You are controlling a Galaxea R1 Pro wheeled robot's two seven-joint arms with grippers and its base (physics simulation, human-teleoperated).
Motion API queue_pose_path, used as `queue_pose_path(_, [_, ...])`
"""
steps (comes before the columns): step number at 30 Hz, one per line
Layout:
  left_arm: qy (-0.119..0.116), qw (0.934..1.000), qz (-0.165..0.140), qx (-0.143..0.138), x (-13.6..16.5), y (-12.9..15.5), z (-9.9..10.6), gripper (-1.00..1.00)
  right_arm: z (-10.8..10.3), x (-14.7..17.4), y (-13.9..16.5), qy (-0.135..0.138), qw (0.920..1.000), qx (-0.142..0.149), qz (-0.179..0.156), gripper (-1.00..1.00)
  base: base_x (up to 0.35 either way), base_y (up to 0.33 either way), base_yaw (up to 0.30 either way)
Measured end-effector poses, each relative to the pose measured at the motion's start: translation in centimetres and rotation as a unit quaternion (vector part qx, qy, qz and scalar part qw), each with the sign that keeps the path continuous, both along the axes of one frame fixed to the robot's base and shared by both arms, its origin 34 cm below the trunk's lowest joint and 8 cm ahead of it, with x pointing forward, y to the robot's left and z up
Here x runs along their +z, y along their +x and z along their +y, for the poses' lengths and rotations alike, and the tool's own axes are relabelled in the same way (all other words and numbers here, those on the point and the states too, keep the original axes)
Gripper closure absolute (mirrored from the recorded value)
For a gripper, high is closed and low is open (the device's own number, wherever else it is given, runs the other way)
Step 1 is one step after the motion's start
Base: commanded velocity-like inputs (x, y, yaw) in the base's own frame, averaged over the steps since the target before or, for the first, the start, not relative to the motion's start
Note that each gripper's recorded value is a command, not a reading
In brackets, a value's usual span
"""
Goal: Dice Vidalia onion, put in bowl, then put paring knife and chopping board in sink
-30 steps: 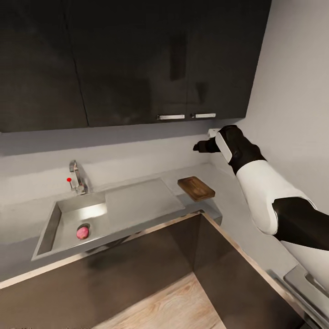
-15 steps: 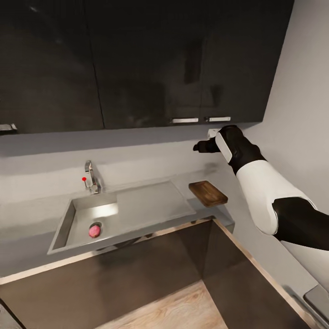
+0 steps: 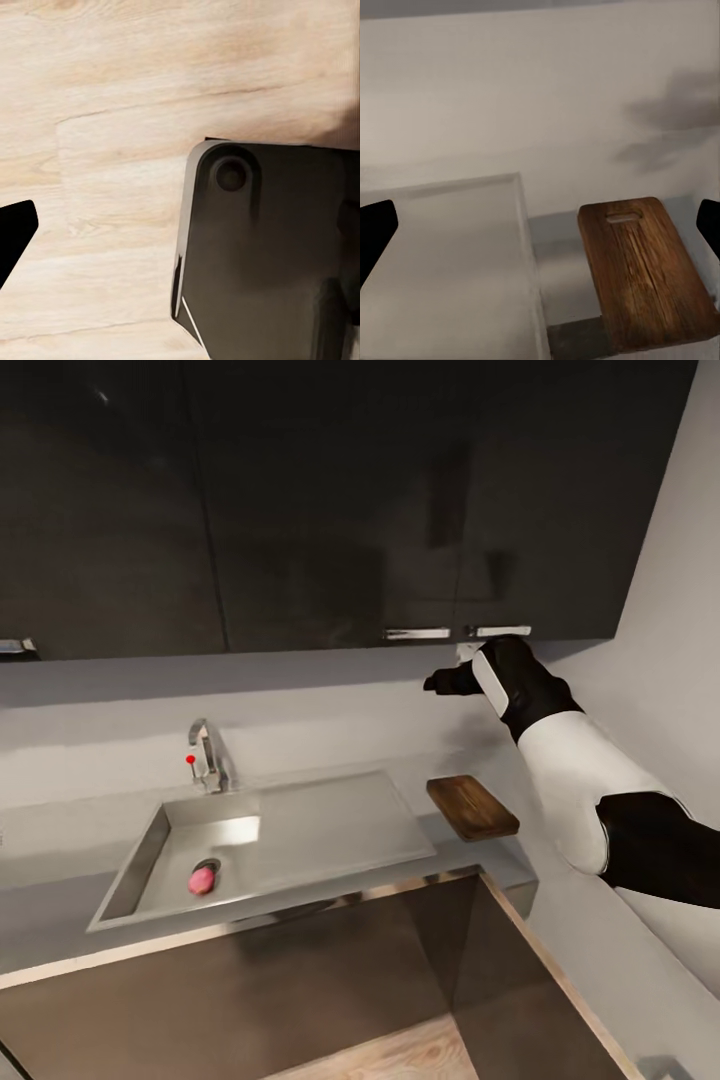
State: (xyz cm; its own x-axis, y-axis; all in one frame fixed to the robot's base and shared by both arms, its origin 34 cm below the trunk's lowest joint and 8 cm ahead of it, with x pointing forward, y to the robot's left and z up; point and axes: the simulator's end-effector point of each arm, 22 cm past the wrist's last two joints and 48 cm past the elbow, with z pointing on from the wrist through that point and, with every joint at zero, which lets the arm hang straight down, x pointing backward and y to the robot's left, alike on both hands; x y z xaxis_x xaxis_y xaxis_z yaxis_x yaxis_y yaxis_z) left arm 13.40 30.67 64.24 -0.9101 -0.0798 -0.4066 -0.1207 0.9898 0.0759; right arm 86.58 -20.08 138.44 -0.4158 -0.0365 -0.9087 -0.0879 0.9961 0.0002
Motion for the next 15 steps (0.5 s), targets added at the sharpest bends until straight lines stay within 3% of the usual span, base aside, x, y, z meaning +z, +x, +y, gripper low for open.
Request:
queue_pose_path(5, [0.0, 1.0, -0.001, 0.0, 0.0, 0.1, 0.0, -1.0, -0.5, -0.4, 0.3, 0.0, 1.0, -0.004, -0.003, -1.0, 0.157, -0.162, 0.045])
queue_pose_path(9, [0.0, 1.0, -0.001, 0.0, 0.0, 0.1, 0.0, -1.0, -0.8, -2.6, 1.0, 0.002, 1.0, -0.008, 0.0, -1.0, 0.023, -0.024, 0.005])
queue_pose_path(15, [0.0, 1.0, -0.001, 0.0, 0.0, 0.1, 0.0, -1.0, -1.4, -3.6, 1.3, -0.011, 0.9999, -0.013, -0.001, -1.0, 0.003, -0.003, 0.001])
